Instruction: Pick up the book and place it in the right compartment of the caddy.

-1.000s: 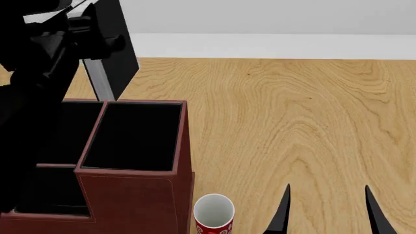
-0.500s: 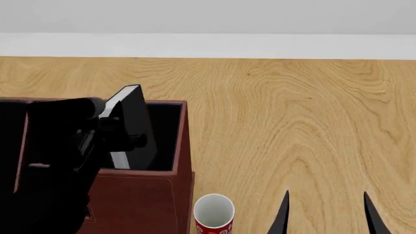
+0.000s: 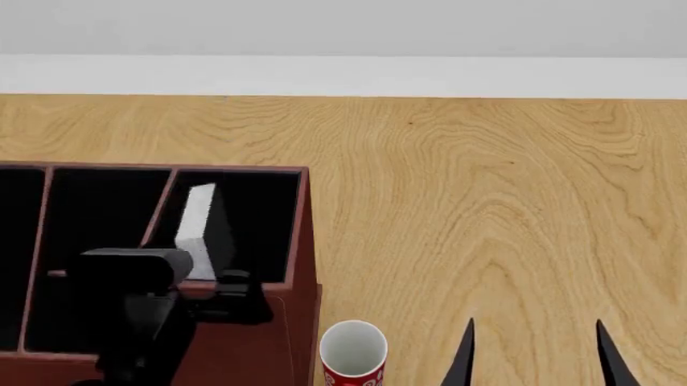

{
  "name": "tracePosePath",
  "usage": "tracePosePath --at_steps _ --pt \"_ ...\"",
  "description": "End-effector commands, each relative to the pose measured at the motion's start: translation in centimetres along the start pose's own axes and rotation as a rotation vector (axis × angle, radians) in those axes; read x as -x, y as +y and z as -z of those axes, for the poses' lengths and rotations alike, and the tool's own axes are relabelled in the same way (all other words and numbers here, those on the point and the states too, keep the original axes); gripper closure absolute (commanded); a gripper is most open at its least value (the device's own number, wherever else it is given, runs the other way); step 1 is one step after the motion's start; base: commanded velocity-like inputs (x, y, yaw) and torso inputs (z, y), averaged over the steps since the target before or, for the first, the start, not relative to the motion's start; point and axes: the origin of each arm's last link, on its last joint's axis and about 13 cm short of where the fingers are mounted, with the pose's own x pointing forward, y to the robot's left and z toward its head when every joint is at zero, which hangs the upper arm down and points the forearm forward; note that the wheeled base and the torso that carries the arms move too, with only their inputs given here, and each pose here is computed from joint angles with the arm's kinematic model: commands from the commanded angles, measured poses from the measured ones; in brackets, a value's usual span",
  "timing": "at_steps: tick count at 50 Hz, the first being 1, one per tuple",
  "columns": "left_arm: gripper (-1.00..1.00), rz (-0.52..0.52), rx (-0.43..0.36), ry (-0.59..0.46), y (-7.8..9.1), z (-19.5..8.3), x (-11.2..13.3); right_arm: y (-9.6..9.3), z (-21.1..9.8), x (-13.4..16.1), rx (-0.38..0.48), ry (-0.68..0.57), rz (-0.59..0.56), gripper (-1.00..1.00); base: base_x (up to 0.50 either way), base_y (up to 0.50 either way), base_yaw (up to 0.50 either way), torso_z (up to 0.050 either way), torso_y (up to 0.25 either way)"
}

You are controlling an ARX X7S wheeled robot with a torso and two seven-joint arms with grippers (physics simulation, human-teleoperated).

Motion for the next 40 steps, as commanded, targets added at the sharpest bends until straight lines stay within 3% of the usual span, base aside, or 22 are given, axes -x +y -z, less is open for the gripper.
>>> tracePosePath --at_steps 1,4,8,13,17,22,26,32,33,34,37,40 --pt "-1.0 0.043 0.152 0.189 -0.7 3.4 3.3 0.0 -0.1 0.1 -0.005 -0.001 -0.003 -1.0 0.0 0.0 0.0 0.0 0.0" --pt "-1.0 0.057 0.153 0.093 -0.7 0.3 3.2 0.0 -0.2 0.0 -0.005 -0.004 -0.003 -1.0 0.0 0.0 0.0 0.0 0.0" --pt "-1.0 0.081 0.115 -0.101 -1.1 -6.5 3.2 0.0 -0.3 -0.2 -0.004 -0.012 -0.003 -1.0 0.0 0.0 0.0 0.0 0.0" --pt "-1.0 0.061 -0.005 -0.437 -1.2 -16.5 4.2 0.0 -0.7 -0.7 0.0 -0.036 -0.001 -1.0 0.0 0.0 0.0 0.0 0.0" --pt "-1.0 -0.001 -0.087 -0.602 -0.8 -20.9 5.3 0.0 -1.1 -1.3 0.009 -0.061 -0.004 -1.0 0.0 0.0 0.0 0.0 0.0" --pt "-1.0 -0.108 -0.174 -0.727 0.3 -23.1 6.0 -0.3 -2.0 -2.7 0.039 -0.115 0.007 -1.0 0.0 0.0 0.0 0.0 0.0" --pt "-1.0 -0.209 -0.239 -0.891 0.6 -24.6 7.9 -1.5 -5.0 -3.5 0.102 -0.241 0.075 -1.0 0.0 0.0 0.0 0.0 0.0" --pt "-1.0 -0.328 -0.291 -1.184 -0.1 -27.1 12.8 -3.5 -10.3 -2.6 0.242 -0.535 0.271 -1.0 0.0 0.0 0.0 0.0 0.0" --pt "-1.0 -0.349 -0.3 -1.253 -0.3 -27.5 13.8 -4.3 -11.5 -2.2 0.314 -0.644 0.372 -1.0 0.0 0.0 0.0 0.0 0.0" --pt "-1.0 -0.368 -0.302 -1.306 -0.3 -27.9 14.6 -4.0 -11.8 -1.7 0.297 -0.667 0.351 -1.0 0.0 0.0 0.0 0.0 0.0" --pt "-1.0 -0.425 -0.268 -1.496 -0.8 -28.5 17.1 -4.3 -12.6 -0.6 0.448 -0.811 0.48 -1.0 0.0 0.0 0.0 0.0 0.0" --pt "-1.0 -0.475 -0.38 -1.644 0.1 -29.1 19.3 -4.7 -12.8 0.4 0.505 -0.916 0.577 -1.0 0.0 0.0 0.0 0.0 0.0"
